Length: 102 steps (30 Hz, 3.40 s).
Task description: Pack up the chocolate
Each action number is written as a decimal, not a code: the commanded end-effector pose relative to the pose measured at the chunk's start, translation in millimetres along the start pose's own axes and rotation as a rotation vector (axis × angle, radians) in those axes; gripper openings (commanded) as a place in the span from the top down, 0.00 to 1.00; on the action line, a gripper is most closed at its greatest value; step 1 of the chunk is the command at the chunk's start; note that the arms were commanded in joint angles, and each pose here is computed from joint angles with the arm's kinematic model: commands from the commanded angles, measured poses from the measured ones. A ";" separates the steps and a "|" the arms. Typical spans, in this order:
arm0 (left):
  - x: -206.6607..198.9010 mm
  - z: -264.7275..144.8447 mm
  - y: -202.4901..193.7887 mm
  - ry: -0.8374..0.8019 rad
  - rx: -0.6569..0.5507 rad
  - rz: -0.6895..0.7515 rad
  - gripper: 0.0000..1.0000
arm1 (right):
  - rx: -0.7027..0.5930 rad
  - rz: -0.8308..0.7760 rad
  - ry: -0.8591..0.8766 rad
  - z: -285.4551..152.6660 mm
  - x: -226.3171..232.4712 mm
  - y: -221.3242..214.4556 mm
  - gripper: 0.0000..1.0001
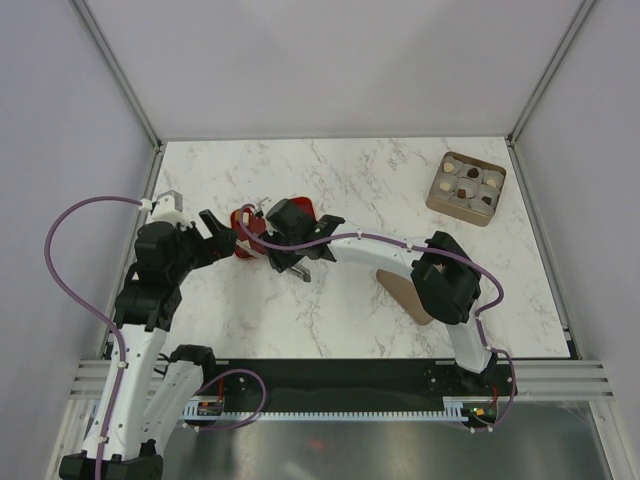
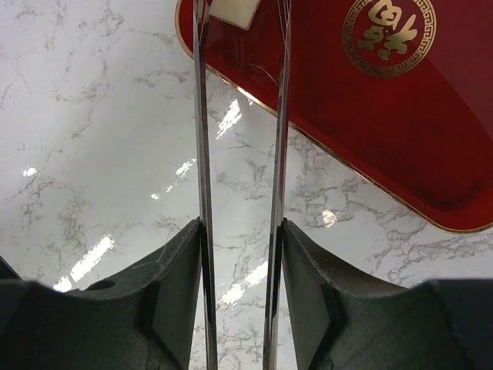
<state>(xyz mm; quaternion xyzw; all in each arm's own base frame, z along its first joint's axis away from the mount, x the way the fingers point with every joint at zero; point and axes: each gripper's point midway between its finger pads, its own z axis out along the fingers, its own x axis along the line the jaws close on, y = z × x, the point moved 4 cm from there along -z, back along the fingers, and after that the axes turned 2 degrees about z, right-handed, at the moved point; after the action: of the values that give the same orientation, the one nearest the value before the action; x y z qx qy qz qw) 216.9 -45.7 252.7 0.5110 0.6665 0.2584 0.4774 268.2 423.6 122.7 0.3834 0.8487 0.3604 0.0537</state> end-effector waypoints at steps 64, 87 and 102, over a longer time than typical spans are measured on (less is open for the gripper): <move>-6.5 12.3 -2.9 -0.029 0.039 0.022 0.06 | -0.075 0.800 -0.913 -276.4 -340.9 -79.0 0.67; -9.8 12.3 -5.3 -0.049 0.050 0.026 0.06 | -0.037 0.818 -0.674 -247.9 -338.5 -78.7 0.61; -10.0 15.4 -7.3 -0.050 0.066 0.019 0.06 | -0.028 0.835 -0.653 -239.4 -340.7 -77.8 0.55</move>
<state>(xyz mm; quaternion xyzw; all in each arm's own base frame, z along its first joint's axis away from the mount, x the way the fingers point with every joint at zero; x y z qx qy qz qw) 224.0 -57.0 237.8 0.5374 0.6703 0.2240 0.4602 359.4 14.4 172.5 0.7856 0.5626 0.1989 0.1637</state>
